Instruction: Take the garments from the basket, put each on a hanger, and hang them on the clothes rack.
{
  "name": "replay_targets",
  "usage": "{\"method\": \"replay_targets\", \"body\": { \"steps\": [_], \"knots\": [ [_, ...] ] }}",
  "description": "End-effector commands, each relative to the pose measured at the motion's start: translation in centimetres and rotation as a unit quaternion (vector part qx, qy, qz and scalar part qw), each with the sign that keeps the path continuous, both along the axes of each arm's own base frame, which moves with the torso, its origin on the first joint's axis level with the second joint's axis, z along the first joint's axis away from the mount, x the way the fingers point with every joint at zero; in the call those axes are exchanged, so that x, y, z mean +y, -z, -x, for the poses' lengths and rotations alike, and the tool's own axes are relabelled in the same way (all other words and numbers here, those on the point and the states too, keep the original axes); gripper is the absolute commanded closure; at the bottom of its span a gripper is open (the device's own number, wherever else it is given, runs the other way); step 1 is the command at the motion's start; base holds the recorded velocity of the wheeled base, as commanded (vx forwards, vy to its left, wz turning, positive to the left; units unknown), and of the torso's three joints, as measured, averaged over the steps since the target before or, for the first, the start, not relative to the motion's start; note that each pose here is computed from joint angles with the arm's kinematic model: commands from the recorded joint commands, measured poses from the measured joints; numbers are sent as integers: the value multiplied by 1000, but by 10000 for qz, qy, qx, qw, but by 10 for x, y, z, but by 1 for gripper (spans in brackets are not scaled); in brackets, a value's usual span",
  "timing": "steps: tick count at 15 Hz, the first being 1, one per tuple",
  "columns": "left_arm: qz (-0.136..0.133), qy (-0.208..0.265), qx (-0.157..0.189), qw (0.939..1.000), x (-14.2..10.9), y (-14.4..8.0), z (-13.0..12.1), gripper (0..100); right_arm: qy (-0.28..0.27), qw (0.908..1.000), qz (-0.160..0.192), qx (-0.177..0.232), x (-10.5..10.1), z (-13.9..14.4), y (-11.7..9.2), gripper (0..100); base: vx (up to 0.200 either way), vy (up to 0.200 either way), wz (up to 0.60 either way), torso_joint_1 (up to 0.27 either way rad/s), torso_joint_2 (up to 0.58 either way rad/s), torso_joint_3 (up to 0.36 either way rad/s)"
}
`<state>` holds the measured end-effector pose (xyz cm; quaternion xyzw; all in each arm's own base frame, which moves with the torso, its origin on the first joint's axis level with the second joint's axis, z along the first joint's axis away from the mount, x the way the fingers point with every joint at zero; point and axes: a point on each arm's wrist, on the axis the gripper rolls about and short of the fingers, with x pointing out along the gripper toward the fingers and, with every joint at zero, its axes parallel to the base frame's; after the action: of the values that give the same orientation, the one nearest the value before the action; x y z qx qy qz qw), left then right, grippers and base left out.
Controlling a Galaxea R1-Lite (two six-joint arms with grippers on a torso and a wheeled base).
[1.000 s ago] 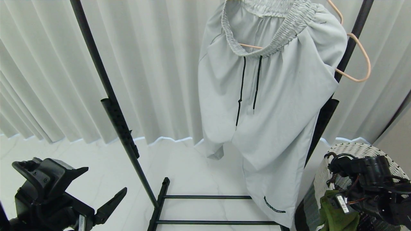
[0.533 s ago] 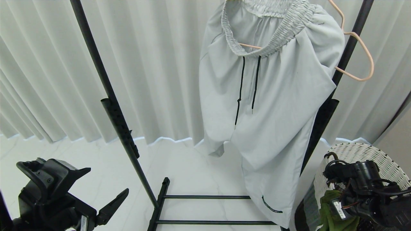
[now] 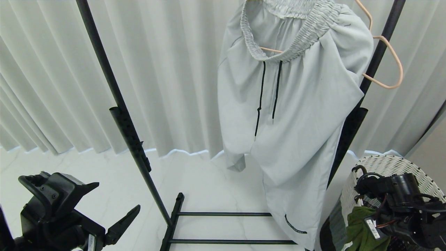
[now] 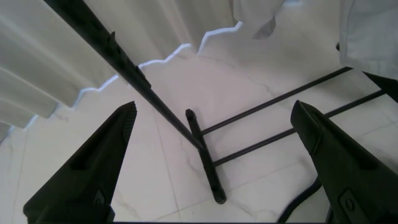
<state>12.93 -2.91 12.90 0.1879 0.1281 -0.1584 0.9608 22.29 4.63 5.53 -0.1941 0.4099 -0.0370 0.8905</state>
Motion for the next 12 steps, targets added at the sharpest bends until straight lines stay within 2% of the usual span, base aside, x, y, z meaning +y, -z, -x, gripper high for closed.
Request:
{"method": "replay_targets", "body": {
  "steps": [1, 3, 6, 7, 8, 9, 11, 12],
  "knots": [
    [1, 2, -7, 10000, 0, 0, 0, 0, -5, 9994, -76, -324, -1, 3, -18, 100, 0, 0, 0, 0, 0, 0],
    [-3, 12, -8, 10000, 0, 0, 0, 0, -5, 9975, -164, -681, -1, 4, -43, 100, 0, 0, 0, 0, 0, 0],
    [-5, 101, 31, 9999, -3, 1, -1, 0, -61, 9924, -324, -1184, -1, 8, -99, 100, 0, 0, 0, 0, 0, 0],
    [-12, 119, 29, 9999, -3, 1, -1, 0, -92, 9910, -353, -1286, 0, 10, -111, 100, 0, 0, 0, 0, 0, 0],
    [-19, 135, 59, 9999, -4, 1, -1, 0, -197, 9871, -435, -1531, 3, 18, -138, 100, 0, 0, 0, 0, 0, 0],
    [-17, 135, 51, 9999, -4, 1, -2, 0, -310, 9839, -496, -1686, 5, 25, -155, 100, 0, 0, 0, 0, 0, 0],
    [-48, 146, 26, 9999, -4, 0, -2, 0, -602, 9777, -621, -1916, 13, 39, -183, 100, 0, 0, 0, 0, 0, 0],
    [-100, 156, 11, 9998, -4, 0, -2, 0, -780, 9738, -693, -2018, 19, 45, -193, 100, -200, 0, 0, 2, 2, 2]
  ]
}}
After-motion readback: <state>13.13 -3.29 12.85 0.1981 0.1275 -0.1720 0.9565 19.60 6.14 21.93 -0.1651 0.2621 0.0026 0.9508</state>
